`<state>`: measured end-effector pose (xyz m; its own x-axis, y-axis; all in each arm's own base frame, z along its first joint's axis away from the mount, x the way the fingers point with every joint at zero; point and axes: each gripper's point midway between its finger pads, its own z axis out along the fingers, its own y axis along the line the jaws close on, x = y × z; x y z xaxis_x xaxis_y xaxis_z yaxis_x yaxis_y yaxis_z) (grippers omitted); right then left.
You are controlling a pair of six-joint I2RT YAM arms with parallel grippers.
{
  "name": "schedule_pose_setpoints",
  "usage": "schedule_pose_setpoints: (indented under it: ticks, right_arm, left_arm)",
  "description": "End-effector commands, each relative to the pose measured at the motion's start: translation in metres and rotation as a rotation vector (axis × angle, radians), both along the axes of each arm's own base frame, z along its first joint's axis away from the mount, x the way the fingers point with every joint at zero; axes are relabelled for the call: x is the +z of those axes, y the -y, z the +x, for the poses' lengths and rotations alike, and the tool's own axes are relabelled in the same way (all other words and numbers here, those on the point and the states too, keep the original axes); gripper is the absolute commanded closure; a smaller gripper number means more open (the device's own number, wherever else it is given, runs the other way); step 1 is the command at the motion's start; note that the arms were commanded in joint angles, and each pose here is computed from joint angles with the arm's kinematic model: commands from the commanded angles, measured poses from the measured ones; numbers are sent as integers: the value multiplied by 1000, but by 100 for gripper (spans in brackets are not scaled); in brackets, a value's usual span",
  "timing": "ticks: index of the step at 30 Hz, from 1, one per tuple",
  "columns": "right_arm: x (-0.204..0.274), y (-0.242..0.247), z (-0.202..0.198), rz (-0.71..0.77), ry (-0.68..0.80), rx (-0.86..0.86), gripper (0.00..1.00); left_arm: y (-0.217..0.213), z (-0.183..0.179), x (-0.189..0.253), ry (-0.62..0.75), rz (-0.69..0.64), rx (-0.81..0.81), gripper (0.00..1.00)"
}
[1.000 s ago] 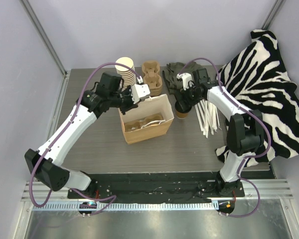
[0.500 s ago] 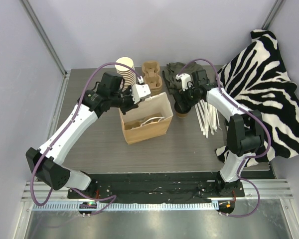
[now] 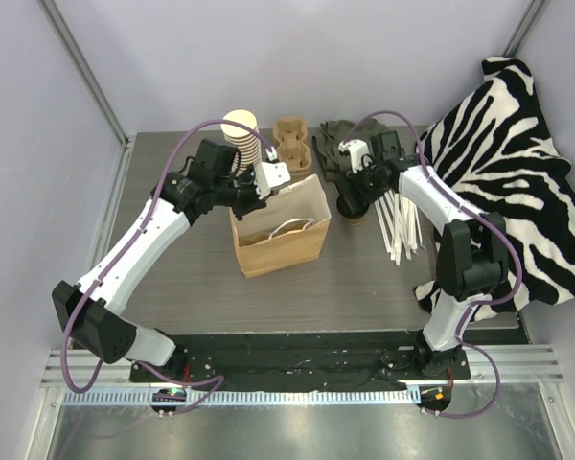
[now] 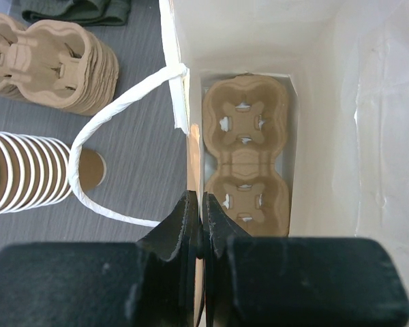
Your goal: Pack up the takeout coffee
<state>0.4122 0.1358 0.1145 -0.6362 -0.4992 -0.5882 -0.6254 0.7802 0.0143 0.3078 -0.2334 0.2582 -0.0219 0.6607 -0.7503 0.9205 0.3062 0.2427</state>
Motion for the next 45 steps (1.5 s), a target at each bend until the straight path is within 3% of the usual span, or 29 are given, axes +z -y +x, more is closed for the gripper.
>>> schedule_pose_setpoints:
  ticks: [1, 11, 25, 45]
  right_arm:
    - [31, -5, 9, 37, 53, 22, 3]
    - [22, 3, 16, 70, -20, -26, 0]
    - [40, 2, 17, 92, 17, -10, 1]
    - [18, 9, 23, 52, 38, -33, 4]
  left_arm:
    - [4, 0, 13, 8, -27, -16, 100]
    - [3, -1, 13, 10, -22, -16, 100]
    - [4, 1, 13, 6, -26, -18, 100]
    - [6, 5, 11, 7, -23, -17, 100]
